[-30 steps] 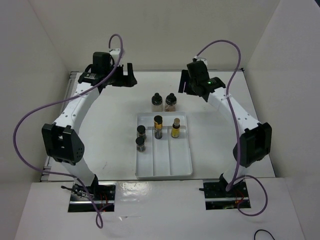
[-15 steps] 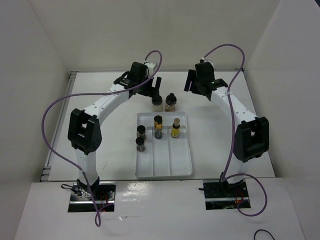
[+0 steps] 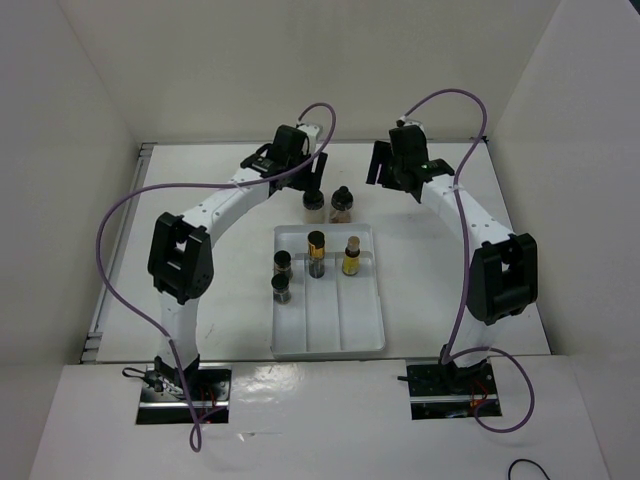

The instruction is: Organize the condiment bottles

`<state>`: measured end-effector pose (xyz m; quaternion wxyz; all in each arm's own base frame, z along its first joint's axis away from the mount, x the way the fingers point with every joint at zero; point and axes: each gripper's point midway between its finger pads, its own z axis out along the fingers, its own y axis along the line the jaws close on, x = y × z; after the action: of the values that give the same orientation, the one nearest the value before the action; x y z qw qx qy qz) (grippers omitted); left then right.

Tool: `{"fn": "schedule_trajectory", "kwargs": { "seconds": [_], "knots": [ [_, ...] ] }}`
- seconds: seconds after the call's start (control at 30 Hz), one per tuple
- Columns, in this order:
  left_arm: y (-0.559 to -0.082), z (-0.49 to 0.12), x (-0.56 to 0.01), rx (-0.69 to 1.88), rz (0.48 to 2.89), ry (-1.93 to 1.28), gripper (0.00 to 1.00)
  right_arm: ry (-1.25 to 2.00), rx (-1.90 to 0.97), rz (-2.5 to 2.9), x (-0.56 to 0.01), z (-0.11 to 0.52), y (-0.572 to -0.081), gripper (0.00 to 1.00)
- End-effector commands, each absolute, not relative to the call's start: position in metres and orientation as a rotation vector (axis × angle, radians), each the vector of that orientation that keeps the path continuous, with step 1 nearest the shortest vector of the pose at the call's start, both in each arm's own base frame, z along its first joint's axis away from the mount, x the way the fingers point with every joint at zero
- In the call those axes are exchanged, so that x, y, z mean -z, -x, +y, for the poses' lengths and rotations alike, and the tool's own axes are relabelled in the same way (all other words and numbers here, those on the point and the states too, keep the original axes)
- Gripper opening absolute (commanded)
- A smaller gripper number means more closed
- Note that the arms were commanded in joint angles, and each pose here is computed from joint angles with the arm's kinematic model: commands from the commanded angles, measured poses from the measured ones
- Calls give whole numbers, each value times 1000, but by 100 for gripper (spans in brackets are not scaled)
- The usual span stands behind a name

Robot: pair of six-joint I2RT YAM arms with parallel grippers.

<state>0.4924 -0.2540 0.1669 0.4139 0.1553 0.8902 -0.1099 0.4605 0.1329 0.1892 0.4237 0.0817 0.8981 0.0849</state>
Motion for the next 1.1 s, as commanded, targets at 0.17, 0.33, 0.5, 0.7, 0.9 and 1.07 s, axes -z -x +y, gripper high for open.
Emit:
{"fn": "schedule_trajectory", "kwargs": {
  "seconds": [0.17,0.33,0.5,0.7,0.9,1.07],
  "knots": [
    [-499,-273,-166,254,2208,-383,77,-203,-205,2179,-206,120,-472,76],
    [-496,-278,-166,264,2209,-383,72,-203,-194,2178,-206,114,-470,76],
    [-494,-280,-159,246,2225,-376,65,-193,-189,2179,-206,113,-468,76],
    [-493,-278,-158,242,2237,-353,48,-182,-178,2197,-198,112,-465,76],
    [-493,-283,-157,243,2236,-346,23,-182,-178,2197,-199,112,-463,76],
    [-493,-283,-162,245,2260,-330,0,-177,-188,2199,-198,113,-462,76]
  ]
}}
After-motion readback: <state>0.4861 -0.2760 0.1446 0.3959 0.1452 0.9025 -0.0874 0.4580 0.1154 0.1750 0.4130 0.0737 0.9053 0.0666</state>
